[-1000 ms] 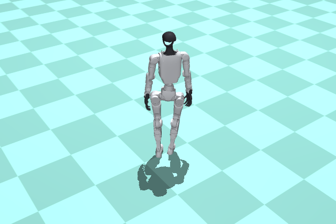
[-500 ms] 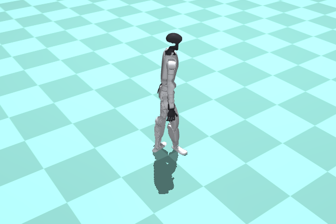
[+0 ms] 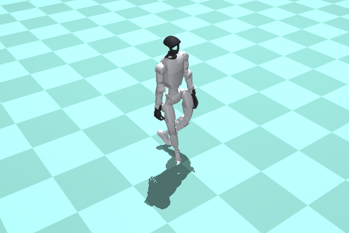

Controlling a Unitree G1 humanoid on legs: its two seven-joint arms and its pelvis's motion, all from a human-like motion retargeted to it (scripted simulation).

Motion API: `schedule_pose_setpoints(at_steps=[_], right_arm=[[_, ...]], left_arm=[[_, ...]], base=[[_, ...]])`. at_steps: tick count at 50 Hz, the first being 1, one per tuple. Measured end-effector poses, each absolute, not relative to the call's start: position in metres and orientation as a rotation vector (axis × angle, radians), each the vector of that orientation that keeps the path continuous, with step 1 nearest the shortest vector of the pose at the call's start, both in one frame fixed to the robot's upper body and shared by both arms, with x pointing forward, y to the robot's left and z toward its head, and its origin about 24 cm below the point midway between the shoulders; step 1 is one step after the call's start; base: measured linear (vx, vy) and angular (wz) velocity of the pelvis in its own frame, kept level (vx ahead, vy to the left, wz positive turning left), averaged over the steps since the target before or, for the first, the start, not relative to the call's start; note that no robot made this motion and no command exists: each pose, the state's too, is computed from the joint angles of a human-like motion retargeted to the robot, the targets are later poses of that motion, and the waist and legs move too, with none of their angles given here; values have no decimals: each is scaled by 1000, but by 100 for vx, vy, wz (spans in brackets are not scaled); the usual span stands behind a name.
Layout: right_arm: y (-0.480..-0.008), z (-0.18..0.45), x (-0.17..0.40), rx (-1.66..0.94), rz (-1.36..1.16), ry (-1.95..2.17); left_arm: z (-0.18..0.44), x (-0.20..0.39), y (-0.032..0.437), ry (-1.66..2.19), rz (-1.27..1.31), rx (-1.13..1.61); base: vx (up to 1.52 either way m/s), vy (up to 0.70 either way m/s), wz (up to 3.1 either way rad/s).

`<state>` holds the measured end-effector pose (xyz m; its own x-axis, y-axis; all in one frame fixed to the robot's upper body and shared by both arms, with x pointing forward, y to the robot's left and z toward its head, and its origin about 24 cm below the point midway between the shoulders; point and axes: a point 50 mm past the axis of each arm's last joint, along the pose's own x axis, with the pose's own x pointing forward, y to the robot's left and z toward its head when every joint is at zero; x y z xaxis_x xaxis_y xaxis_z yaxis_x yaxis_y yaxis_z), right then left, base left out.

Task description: Upper body actions

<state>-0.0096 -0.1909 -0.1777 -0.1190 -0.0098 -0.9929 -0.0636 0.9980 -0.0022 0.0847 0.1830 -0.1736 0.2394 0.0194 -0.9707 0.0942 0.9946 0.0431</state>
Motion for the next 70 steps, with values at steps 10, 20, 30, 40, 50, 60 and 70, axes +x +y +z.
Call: schedule_pose_setpoints(at_steps=[10, 20, 30, 40, 50, 60, 70], right_arm=[[-174, -177, 68, -383, 394, 1383], [-170, -179, 59, -214, 293, 1397], [-180, -178, 60, -197, 232, 1390], [-187, -180, 17, -151, 145, 1540], [-180, -181, 3, -122, 184, 1585], [-207, -177, -14, -269, 146, 1636], [-223, -173, -27, -290, 55, 1672]], left_arm=[[-178, 50, 180, 1465, -31, 103], [-181, 24, 171, 1549, -61, 101], [-179, 55, 172, 1455, -101, 144], [-175, 84, 162, 1357, -184, 185], [-171, 102, 168, 1316, -120, 172], [-176, 83, 163, 1340, -131, 156], [-179, 51, 176, 1408, 1, 134]], base=[[4, -6, -165], [27, 0, -71], [15, -3, 15], [4, -14, 217], [0, -25, 252], [35, -1, 343], [51, -6, 312]])
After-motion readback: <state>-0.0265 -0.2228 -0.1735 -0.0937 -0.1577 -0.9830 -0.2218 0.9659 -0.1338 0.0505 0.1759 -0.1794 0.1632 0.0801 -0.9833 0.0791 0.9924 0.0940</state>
